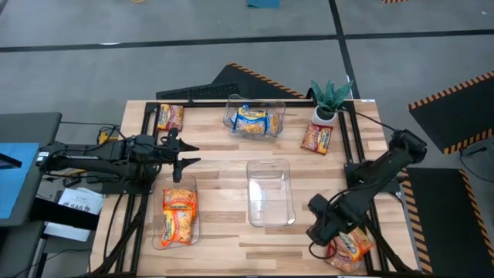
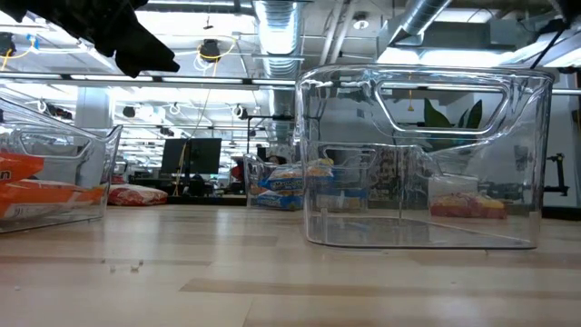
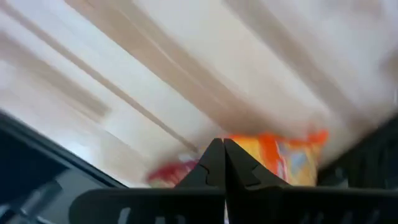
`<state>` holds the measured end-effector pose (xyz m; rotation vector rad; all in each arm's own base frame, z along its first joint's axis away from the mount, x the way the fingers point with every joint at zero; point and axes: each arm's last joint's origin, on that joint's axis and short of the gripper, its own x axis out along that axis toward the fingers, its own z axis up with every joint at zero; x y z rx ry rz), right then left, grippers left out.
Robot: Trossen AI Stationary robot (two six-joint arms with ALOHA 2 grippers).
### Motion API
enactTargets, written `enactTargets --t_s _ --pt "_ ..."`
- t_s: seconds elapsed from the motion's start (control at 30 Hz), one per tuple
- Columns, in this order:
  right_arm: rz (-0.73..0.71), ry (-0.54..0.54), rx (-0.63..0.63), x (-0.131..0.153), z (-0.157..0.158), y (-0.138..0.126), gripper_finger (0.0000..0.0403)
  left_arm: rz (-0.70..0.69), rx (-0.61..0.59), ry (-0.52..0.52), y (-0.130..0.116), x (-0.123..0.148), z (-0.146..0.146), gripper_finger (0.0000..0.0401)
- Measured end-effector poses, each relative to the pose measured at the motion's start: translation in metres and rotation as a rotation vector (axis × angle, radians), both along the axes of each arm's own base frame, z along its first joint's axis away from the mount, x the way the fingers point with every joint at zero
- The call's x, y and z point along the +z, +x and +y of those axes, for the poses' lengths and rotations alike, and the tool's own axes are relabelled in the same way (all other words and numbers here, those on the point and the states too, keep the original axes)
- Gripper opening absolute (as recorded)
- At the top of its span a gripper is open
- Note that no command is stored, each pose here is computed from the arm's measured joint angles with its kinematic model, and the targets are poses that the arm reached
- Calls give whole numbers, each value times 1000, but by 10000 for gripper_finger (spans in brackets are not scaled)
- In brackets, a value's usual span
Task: Sort Maruchan noodles
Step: Put the orange noodle pack into the bottom left transparent bin
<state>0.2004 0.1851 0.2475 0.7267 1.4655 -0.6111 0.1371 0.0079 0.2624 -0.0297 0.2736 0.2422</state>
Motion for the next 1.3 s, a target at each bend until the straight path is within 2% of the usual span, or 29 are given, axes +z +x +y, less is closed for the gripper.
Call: enactTargets --t_s 0.1,0.27,0.47,0.63,0.87,1.03,1.17,1.3 --pt "-91 -36 -17 15 -4 0 9 0 0 0 0 0 0 167" --pt "-104 -49 -46 17 -5 -2 42 0 0 0 0 0 0 167" --pt "12 39 -62 9 -5 -2 69 0 0 0 0 0 0 167" --pt "85 67 -89 -3 -6 -6 98 0 0 0 0 0 0 167" --pt "209 186 -105 -34 -1 -17 185 0 0 0 0 0 0 167" --pt "272 190 -134 -37 6 -28 240 0 0 0 0 0 0 167" --pt "283 184 -167 -38 14 -36 250 0 0 0 0 0 0 167" --pt "281 226 -177 -52 19 -42 249 0 0 0 0 0 0 167"
